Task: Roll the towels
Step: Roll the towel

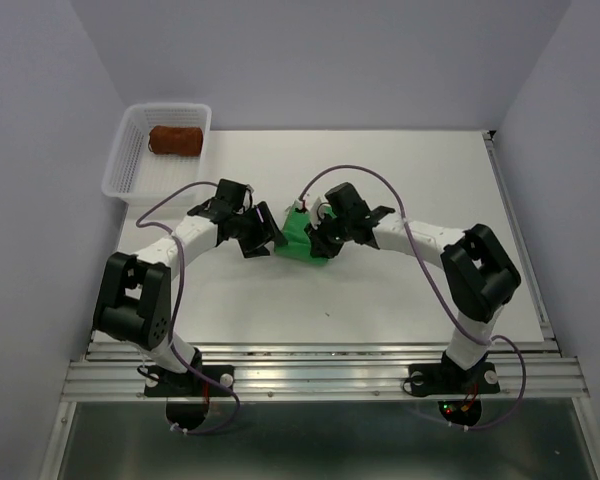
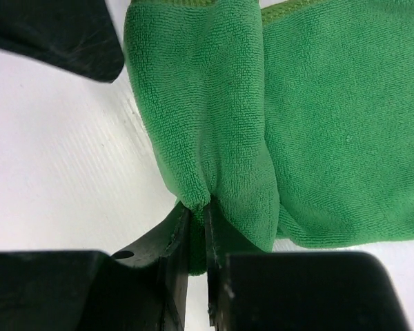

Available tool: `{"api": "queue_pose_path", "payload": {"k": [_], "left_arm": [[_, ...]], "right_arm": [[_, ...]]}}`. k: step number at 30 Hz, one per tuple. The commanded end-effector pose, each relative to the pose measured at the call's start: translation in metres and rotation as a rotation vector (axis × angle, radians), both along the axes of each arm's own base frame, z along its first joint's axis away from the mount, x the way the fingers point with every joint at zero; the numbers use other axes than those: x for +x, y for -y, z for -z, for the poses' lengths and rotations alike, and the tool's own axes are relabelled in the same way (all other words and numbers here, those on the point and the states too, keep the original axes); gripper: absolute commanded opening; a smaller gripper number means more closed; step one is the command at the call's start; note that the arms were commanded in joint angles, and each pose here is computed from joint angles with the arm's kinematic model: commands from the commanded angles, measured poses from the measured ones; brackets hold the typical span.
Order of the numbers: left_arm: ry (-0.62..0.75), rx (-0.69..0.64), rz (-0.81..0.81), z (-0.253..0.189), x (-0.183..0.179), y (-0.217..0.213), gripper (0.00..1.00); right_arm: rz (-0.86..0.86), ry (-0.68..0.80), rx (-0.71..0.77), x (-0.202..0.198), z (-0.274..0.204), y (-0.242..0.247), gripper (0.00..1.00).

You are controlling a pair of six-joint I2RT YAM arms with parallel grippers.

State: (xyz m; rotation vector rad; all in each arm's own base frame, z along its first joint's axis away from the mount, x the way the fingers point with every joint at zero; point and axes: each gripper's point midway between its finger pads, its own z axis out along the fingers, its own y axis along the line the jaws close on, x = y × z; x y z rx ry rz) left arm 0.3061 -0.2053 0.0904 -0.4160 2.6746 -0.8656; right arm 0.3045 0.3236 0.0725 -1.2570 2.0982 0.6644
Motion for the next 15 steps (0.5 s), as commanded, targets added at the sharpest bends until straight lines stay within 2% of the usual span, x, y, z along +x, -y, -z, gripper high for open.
{"api": "queue_pose_path", "payload": {"k": [1, 5, 10, 15], "left_arm": [[0.069, 0.002, 0.011, -0.019, 0.003, -0.005, 0.70], [0.096, 0.010, 0.007, -0.024, 0.006, -0.007, 0.75], [0.093, 0.004, 0.020, -0.018, 0.006, -0.006, 0.76], [0.104, 0.001, 0.017, -0.014, 0.009, -0.005, 0.77]], "right_arm": [[0.018, -0.218, 0.095, -0.012, -0.013, -0.016, 0.01], [0.075, -0.364, 0.140, -0.007, -0.007, -0.011, 0.01], [0.142, -0.552, 0.219, 0.001, -0.004, -0.008, 0.01], [0.208, -0.620, 0.238, 0.017, 0.006, -0.001, 0.01]]}}
